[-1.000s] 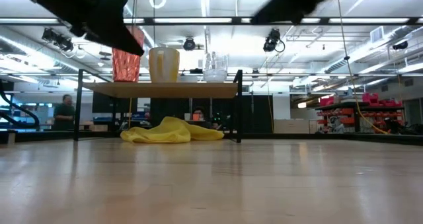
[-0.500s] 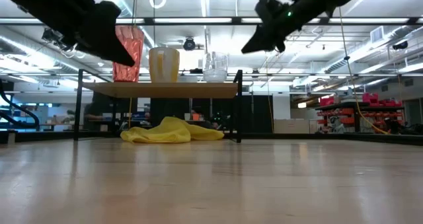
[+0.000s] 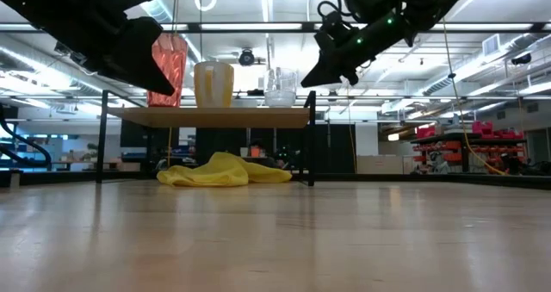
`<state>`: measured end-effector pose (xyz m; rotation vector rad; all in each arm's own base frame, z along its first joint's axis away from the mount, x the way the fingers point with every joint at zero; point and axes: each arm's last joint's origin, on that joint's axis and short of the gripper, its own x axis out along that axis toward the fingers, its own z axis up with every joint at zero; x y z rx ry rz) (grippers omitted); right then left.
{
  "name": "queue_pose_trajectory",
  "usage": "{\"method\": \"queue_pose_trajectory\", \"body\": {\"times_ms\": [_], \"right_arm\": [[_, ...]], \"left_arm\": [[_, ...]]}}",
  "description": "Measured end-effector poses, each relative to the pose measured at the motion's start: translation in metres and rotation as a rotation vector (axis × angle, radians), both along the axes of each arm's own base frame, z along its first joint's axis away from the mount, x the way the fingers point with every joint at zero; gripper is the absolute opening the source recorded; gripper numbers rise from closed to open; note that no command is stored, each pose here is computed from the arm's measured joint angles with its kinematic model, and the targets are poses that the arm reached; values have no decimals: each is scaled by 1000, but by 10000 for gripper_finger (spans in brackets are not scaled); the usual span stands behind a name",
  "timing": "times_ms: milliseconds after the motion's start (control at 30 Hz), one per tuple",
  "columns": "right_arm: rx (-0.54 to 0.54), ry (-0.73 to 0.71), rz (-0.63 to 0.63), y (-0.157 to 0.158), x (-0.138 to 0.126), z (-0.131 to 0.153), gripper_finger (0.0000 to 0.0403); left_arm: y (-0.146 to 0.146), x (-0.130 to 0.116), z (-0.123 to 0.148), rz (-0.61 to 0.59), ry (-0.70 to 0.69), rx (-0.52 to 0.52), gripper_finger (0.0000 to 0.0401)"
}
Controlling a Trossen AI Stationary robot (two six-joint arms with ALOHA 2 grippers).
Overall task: Stack small to large cups/mugs on shelf
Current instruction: Put the transparent mug on the shelf, then return to Home Position
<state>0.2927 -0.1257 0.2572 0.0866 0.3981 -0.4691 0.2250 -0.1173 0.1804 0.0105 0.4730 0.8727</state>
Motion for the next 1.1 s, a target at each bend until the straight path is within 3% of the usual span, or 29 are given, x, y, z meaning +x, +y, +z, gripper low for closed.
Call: {"method": "queue_pose_trajectory", "body": {"times_ms": [633, 800, 967, 1100], "right_arm": [[-31, -71, 16, -8, 4, 3, 0], [-19, -64, 35, -14, 19, 2, 0], [12, 61, 54, -19, 44, -1, 1], [-32, 136, -34, -17, 51, 3, 1]], "left_arm": [[0, 1, 0, 0, -10, 8, 84], [0, 1, 0, 1, -14, 10, 82], [0, 1, 0, 3, -16, 9, 76], [0, 1, 0, 2, -16, 5, 78]]}}
